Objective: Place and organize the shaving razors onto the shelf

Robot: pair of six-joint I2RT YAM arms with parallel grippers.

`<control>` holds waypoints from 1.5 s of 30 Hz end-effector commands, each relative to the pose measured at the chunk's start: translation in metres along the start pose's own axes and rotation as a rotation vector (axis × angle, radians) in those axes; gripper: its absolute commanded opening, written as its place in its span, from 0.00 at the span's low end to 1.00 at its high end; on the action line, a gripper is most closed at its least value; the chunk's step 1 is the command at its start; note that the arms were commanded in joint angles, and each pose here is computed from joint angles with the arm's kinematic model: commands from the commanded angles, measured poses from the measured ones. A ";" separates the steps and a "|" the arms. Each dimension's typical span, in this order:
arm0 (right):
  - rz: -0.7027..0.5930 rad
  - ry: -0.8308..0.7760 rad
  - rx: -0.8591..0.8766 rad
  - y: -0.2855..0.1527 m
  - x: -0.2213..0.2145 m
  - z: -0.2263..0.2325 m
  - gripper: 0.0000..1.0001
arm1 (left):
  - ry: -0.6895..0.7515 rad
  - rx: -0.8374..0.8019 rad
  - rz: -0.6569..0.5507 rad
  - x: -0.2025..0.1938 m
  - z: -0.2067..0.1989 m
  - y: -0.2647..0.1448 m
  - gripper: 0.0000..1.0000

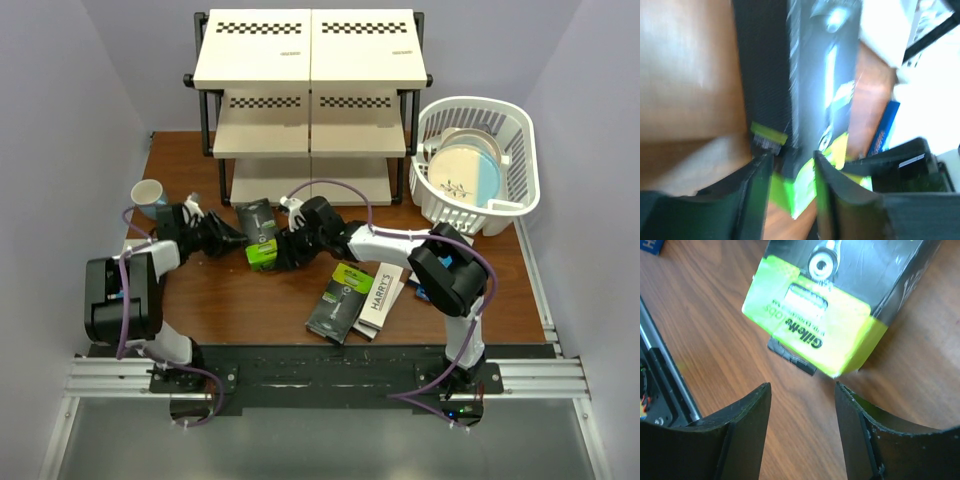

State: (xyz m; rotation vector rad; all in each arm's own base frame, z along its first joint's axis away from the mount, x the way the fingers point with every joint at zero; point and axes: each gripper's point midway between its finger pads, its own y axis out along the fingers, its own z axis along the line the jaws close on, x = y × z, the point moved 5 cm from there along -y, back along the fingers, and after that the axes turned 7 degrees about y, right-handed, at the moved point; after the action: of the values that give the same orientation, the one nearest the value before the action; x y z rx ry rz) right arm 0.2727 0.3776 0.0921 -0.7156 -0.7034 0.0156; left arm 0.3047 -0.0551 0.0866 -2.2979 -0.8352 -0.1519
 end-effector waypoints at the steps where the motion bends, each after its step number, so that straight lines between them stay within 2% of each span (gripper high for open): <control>1: -0.070 -0.048 0.004 0.001 0.025 0.004 0.56 | 0.120 -0.025 -0.108 0.046 -0.027 -0.007 0.55; 5: -0.084 -0.029 0.025 0.002 0.027 0.008 0.56 | 0.063 0.046 -0.005 0.000 -0.019 -0.031 0.63; 11: -0.082 0.012 0.077 0.013 0.031 0.015 0.54 | -0.022 0.053 0.048 -0.058 -0.006 -0.050 0.63; 14: -0.078 0.028 0.094 0.020 0.032 0.020 0.54 | -0.023 0.052 0.046 -0.068 0.002 -0.047 0.61; 18: -0.064 0.035 0.107 0.027 0.030 0.024 0.54 | 0.041 0.003 -0.031 -0.059 0.004 -0.038 0.57; 26: -0.067 0.009 0.076 0.013 0.023 0.023 0.56 | 0.069 -0.079 -0.105 -0.055 0.006 -0.021 0.49; 31: -0.066 -0.008 0.063 0.011 0.021 0.020 0.56 | 0.046 -0.122 -0.071 -0.056 0.002 -0.013 0.44; 40: -0.070 -0.011 0.071 0.019 0.026 0.020 0.56 | -0.026 -0.113 -0.037 -0.061 0.005 -0.003 0.43; 45: -0.070 -0.007 0.074 0.020 0.028 0.021 0.56 | -0.013 -0.191 -0.022 -0.057 -0.002 0.008 0.43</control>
State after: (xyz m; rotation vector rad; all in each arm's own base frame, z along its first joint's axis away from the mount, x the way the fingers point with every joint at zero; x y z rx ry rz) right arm 0.2751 0.4009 0.0798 -0.6762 -0.6608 0.0293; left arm 0.2464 -0.0851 0.0550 -2.4094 -0.8628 -0.1223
